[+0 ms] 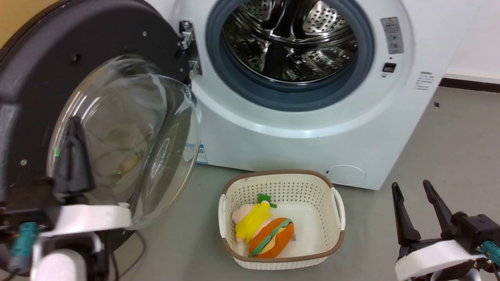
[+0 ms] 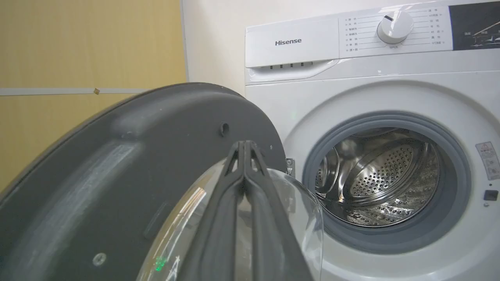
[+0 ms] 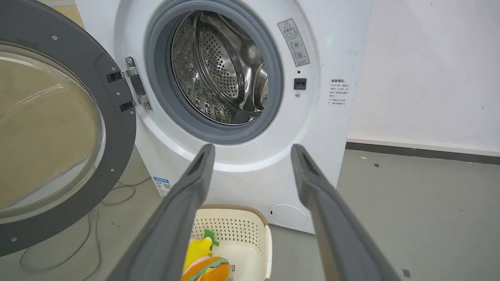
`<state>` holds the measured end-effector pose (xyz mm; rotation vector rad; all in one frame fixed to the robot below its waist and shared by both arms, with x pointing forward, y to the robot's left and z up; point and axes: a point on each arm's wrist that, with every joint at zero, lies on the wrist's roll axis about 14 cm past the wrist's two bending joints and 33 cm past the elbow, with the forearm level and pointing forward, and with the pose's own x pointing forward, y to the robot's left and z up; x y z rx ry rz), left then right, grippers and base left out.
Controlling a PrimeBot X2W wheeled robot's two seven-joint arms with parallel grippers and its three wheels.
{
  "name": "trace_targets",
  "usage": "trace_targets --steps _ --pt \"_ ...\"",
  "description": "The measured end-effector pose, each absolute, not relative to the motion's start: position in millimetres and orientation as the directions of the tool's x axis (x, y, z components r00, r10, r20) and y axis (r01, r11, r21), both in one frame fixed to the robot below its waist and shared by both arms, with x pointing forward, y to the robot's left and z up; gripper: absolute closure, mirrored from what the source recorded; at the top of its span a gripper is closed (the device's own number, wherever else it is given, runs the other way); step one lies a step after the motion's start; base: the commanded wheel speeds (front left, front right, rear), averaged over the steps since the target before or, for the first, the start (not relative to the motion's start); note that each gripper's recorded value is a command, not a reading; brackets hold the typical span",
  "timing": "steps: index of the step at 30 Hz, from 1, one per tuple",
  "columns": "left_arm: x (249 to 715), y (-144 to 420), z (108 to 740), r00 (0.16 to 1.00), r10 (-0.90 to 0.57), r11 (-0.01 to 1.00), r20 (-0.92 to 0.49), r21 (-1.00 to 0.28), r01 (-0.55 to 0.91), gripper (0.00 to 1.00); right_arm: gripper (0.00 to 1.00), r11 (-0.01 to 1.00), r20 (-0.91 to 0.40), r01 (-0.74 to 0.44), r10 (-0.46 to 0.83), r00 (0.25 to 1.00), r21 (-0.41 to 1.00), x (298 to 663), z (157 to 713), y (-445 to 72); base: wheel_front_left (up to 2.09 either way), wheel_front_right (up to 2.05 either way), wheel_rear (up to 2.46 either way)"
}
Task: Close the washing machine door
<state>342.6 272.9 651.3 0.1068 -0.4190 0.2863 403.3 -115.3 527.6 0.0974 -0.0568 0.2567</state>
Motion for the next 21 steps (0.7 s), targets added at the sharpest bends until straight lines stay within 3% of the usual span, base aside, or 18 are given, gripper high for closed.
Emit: trace_targets --steps 21 --pt "278.7 390.5 718.8 0.676 0.438 0.836 0.592 0.007 -0.548 1.0 0.0 0.926 0.056 -0.35 0.346 0.937 0.14 424.1 509.9 -75.1 0.0 0.0 0.0"
